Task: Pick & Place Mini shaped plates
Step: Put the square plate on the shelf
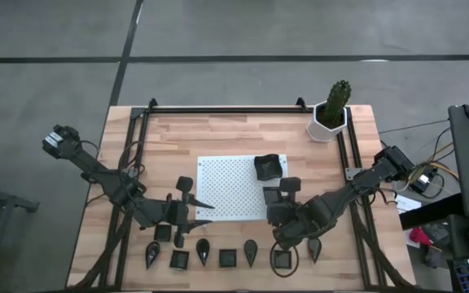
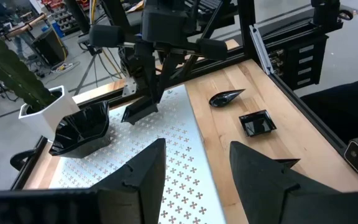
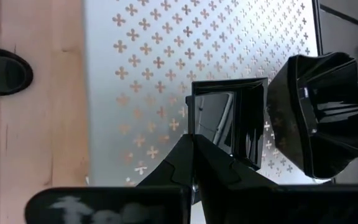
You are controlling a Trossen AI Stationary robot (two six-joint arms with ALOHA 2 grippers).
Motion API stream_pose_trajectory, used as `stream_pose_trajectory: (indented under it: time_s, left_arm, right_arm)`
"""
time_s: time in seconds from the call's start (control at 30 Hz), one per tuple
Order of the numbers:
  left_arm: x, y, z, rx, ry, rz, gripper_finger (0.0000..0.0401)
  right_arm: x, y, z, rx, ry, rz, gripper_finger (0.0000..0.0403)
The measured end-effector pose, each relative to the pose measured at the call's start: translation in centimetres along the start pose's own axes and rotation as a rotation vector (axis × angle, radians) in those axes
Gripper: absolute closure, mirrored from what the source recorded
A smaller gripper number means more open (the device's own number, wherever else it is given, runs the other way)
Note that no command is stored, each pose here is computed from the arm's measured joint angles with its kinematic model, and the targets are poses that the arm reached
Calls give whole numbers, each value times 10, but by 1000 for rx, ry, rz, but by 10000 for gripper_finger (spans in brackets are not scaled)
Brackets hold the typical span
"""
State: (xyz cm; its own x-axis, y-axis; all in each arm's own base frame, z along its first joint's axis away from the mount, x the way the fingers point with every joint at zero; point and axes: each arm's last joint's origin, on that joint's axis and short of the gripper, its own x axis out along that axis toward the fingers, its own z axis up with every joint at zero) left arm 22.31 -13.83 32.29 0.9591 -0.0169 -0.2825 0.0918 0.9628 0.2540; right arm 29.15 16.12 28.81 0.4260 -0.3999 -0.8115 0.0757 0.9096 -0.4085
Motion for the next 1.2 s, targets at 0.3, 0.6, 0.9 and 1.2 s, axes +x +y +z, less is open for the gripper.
stream_pose_trajectory:
  time_s: [0.3, 0.6, 0.9, 1.2]
  left_arm:
    - [0, 0, 0, 0, 0, 0, 224]
    - [0, 0, 0, -1, -1, 0, 224]
    - [0, 0, 0, -3, -2, 0, 224]
    - [0, 0, 0, -5, -3, 0, 224]
  right_arm:
    - [2, 0, 0, 9, -4, 2, 394]
    - [2, 0, 0, 4, 1, 9, 394]
    - [6, 1, -2, 20, 12, 3, 387]
    - [6, 2, 0, 36, -8, 9, 345]
